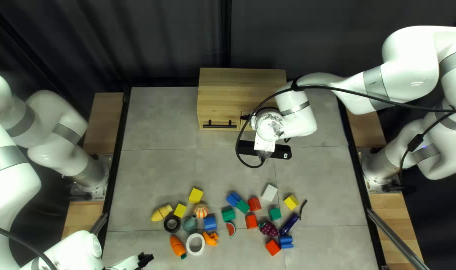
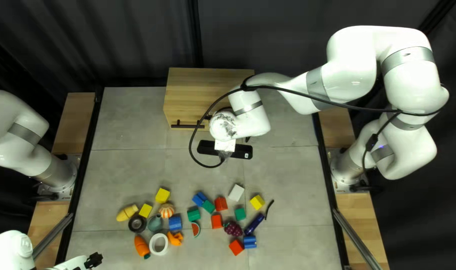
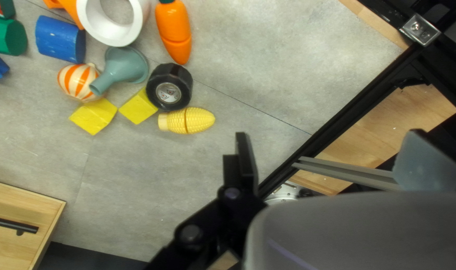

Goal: Open drawers and place objects into drawer and close

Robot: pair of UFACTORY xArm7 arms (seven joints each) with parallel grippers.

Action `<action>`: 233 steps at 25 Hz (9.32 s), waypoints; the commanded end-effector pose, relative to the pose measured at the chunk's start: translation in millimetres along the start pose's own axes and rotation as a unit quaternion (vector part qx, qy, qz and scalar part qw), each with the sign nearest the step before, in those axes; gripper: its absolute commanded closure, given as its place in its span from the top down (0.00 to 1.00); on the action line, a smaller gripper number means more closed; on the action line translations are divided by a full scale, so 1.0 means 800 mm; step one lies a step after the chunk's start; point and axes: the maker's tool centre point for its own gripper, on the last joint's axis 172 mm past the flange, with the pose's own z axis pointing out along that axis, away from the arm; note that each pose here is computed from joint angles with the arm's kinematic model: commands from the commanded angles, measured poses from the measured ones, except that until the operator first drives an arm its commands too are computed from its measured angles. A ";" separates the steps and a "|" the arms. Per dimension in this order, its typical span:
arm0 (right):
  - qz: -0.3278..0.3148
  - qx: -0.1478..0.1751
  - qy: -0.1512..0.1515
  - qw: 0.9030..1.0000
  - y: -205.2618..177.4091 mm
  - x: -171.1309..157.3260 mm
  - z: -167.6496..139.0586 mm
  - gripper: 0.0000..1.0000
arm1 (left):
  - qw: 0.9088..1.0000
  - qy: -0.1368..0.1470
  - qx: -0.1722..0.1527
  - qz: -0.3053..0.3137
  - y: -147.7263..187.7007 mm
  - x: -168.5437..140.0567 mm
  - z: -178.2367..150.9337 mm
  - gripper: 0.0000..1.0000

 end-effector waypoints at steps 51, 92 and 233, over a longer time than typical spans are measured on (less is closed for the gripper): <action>-0.020 -0.044 -0.031 0.998 -0.049 0.131 -0.057 1.00 | 1.000 0.000 0.000 0.000 0.000 0.000 0.000 1.00; -0.042 -0.018 -0.049 0.998 0.000 0.068 0.108 1.00 | 1.000 0.000 0.000 0.000 0.000 0.000 0.000 1.00; -0.043 -0.024 -0.059 0.997 0.011 0.098 0.094 0.09 | 1.000 0.000 0.000 0.000 0.000 0.000 0.000 1.00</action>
